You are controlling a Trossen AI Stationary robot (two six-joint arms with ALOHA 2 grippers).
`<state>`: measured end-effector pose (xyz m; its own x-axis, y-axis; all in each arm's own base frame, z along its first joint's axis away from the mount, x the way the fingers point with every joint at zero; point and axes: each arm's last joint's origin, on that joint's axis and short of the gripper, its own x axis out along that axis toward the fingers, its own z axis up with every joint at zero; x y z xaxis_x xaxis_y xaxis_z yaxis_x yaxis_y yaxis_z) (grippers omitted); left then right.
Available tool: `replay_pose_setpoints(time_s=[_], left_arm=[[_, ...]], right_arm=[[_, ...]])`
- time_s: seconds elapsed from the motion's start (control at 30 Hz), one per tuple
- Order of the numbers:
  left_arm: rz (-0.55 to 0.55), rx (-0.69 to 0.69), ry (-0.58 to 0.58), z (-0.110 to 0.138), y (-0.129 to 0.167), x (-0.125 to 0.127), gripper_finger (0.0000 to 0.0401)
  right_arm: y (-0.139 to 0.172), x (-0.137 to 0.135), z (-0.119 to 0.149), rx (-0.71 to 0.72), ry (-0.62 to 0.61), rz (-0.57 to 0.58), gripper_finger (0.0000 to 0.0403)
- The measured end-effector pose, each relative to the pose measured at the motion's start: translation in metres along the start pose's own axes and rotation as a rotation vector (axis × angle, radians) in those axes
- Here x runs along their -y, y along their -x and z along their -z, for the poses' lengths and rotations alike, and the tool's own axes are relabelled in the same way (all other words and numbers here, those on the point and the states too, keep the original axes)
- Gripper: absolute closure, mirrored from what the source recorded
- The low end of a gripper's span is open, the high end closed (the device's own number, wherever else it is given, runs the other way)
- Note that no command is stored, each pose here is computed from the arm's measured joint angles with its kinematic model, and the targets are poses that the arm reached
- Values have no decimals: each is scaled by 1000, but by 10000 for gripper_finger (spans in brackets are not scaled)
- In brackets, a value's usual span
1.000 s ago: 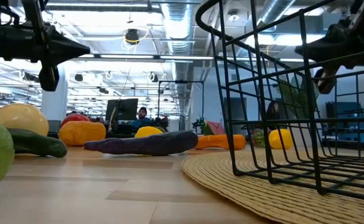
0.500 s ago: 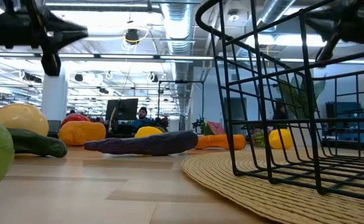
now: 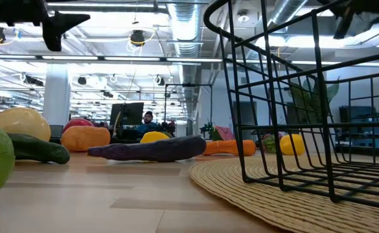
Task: Build produce basket
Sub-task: Put the orange chili pepper into the mesh basket
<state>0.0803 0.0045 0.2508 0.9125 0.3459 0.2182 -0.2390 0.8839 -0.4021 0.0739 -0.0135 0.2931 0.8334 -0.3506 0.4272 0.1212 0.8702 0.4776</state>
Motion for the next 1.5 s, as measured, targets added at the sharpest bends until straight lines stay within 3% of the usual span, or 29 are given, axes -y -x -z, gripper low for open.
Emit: replay_pose_setpoints(time_s=[0.2, 0.4, 0.67, 1.0, 1.17, 1.5], left_arm=[[-105, -223, -146, -8, -16, 10, 202], [-136, -429, -262, -16, -44, 28, 202], [-110, -714, -273, 4, -87, 47, 202], [-135, -874, -378, 43, -150, 61, 202], [-111, -913, -504, 54, -197, 72, 202], [-114, -1076, -602, 77, -281, 76, 202]], right_arm=[[-28, -19, -22, -122, 45, 55, 273], [-54, -40, -50, -178, 131, 69, 273], [-65, -62, -82, -255, 163, 45, 273], [-63, -69, -82, -331, 155, 1, 273], [-62, -71, -80, -352, 150, -21, 273], [-62, -77, -85, -324, 124, -79, 273]])
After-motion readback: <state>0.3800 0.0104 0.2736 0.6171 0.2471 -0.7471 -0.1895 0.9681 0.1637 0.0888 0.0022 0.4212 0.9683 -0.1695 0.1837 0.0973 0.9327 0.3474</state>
